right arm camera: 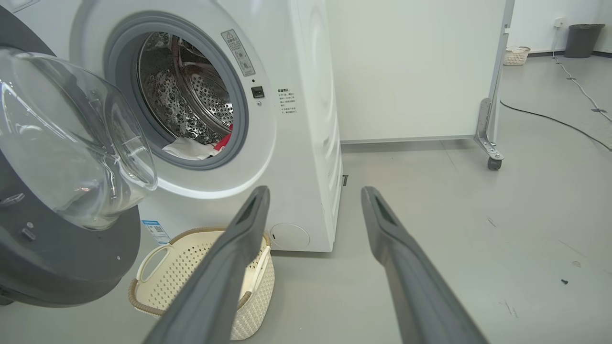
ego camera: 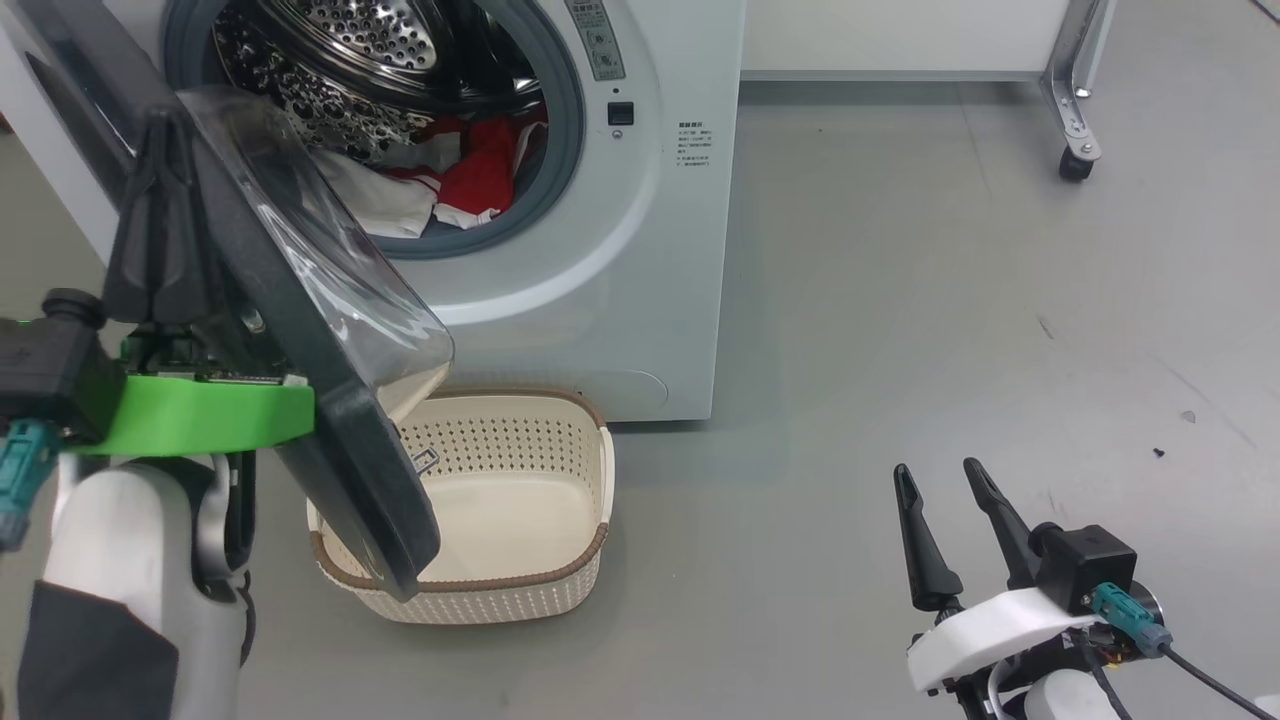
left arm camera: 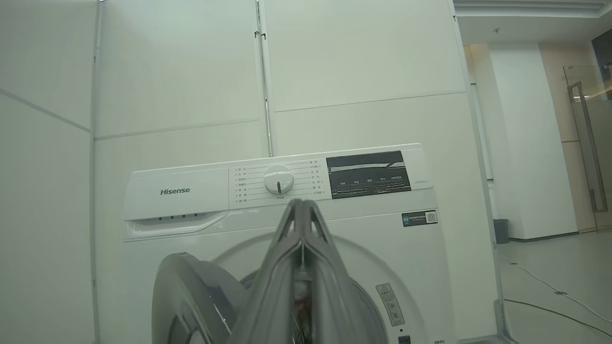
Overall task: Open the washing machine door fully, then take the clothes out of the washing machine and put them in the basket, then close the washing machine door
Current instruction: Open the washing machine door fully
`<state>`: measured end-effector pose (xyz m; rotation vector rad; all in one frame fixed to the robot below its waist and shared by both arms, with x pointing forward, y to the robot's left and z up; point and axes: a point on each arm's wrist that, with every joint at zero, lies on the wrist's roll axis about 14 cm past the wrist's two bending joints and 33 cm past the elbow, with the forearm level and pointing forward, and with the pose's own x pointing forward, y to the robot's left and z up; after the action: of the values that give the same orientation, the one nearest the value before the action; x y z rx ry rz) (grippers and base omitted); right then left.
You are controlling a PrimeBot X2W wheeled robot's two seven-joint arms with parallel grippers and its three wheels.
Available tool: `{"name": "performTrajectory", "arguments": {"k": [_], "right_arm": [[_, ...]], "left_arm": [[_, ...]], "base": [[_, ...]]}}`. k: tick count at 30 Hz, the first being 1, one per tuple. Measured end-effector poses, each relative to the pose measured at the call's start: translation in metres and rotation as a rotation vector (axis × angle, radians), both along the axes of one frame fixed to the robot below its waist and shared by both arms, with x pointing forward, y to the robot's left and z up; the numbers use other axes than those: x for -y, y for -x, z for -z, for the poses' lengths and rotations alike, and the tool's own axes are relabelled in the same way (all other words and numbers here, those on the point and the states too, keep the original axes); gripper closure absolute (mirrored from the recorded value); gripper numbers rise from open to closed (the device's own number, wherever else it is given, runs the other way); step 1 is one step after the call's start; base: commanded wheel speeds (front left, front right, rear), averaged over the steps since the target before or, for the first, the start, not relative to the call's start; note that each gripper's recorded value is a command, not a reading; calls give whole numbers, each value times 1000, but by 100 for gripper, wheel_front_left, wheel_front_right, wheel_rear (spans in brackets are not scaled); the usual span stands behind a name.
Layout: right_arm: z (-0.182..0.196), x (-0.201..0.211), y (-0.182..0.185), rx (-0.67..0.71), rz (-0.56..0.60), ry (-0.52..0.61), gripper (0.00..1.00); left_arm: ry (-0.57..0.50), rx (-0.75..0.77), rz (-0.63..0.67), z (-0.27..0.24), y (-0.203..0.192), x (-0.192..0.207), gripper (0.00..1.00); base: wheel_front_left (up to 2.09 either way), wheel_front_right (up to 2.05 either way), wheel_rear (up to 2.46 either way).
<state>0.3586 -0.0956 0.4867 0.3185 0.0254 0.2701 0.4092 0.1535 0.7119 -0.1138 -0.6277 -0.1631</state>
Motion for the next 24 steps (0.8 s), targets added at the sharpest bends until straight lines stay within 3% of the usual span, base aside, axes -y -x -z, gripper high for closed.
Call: {"name": "performTrajectory", "arguments": {"k": [11,24], "right_arm": [[-1,5,0,3,16,-8,0],[4,7,-1,-11,26,-6,0]], "left_arm": [[-49,-143,153,38,0,54,100],[-60,-402,189,114,1,69,100]], "base": [[0,0,0],[0,0,0]]}}
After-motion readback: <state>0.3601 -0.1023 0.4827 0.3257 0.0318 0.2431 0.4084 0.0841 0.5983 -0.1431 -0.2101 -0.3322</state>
